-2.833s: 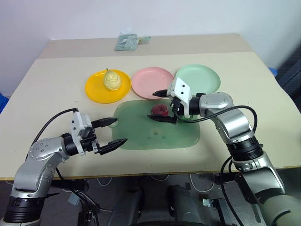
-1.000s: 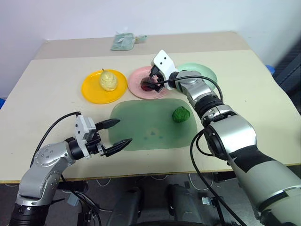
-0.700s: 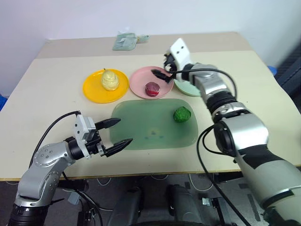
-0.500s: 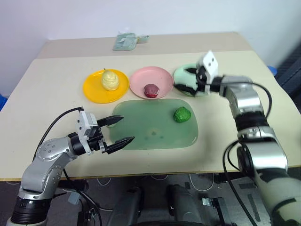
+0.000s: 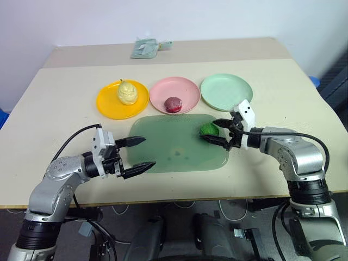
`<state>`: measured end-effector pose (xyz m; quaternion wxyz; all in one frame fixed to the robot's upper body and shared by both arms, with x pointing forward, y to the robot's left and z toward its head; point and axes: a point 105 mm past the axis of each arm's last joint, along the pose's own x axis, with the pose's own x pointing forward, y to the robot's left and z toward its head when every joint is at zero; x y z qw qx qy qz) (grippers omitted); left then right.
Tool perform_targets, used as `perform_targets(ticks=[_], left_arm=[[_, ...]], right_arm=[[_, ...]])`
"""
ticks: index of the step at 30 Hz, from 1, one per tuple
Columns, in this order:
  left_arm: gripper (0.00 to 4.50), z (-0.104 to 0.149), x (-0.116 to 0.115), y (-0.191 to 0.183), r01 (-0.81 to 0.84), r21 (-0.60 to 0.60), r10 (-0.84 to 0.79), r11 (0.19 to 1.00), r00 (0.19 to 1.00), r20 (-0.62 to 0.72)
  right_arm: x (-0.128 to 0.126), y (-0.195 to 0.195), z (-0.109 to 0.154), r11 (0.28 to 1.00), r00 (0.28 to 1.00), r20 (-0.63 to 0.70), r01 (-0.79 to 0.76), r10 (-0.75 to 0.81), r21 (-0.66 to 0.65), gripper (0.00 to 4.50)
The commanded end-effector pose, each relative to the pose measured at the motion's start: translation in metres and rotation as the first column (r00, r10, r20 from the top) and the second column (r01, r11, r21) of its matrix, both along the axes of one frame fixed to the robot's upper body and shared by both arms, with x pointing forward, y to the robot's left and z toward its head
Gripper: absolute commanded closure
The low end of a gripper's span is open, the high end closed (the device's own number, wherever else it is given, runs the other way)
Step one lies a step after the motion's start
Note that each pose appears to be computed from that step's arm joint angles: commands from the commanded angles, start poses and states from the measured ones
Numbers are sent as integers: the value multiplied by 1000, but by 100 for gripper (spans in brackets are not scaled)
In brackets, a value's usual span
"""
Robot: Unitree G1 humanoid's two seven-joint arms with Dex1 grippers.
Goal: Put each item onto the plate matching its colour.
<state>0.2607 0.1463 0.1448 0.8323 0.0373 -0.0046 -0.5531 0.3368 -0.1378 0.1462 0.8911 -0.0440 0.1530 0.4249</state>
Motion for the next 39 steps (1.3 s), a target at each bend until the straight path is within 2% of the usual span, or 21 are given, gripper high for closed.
perform_targets(ticks=[1, 11, 14, 15, 16, 18, 22, 25, 27, 30, 34, 37, 39], left_arm=[[0, 10, 0, 1, 10, 14, -11, 1000, 999, 45], [0, 11, -3, 1, -5, 22, 4, 1000, 999, 50], [0, 12, -4, 1, -14, 22, 13, 1000, 999, 52], [0, 12, -4, 1, -17, 22, 16, 1000, 998, 53], [0, 12, -5, 1, -24, 20, 23, 1000, 998, 54], [0, 12, -5, 2, -34, 19, 33, 999, 998, 56], [0, 12, -5, 2, -47, 15, 46, 999, 997, 59], [0, 14, -4, 6, -73, -2, 73, 997, 995, 65], [0, 14, -3, 7, -90, -8, 91, 996, 994, 66], [0, 14, -1, 4, -153, -17, 154, 988, 985, 78], [0, 15, 1, 3, -228, -20, 229, 973, 967, 115], [0, 21, 4, 6, -310, -49, 313, 950, 938, 147], [0, 20, 4, 8, -344, -46, 347, 938, 928, 138]], right_arm=[[-1, 9, 14, 1000, 999, 48, -27, 27, 15, 5], [8, 14, -6, 999, 999, 26, -28, 29, -43, 5], [12, 15, -6, 999, 999, 34, -27, 29, -44, 81], [12, 15, -5, 999, 999, 37, -28, 30, -44, 120], [14, 16, -2, 999, 998, 52, -32, 34, -42, 181], [19, 17, 10, 999, 995, 98, -34, 37, -26, 246], [37, 14, 32, 1000, 981, 193, -11, 10, 5, 246], [80, -4, 70, 991, 927, 352, 128, -129, 25, 246], [98, -11, 79, 981, 903, 386, 189, -190, 40, 246], [128, -33, 83, 937, 851, 410, 347, -328, 29, 246], [139, -44, 66, 891, 821, 391, 455, -416, -9, 246], [141, -46, 59, 870, 808, 381, 493, -449, -19, 134], [142, -46, 60, 861, 796, 388, 508, -463, -14, 30]])
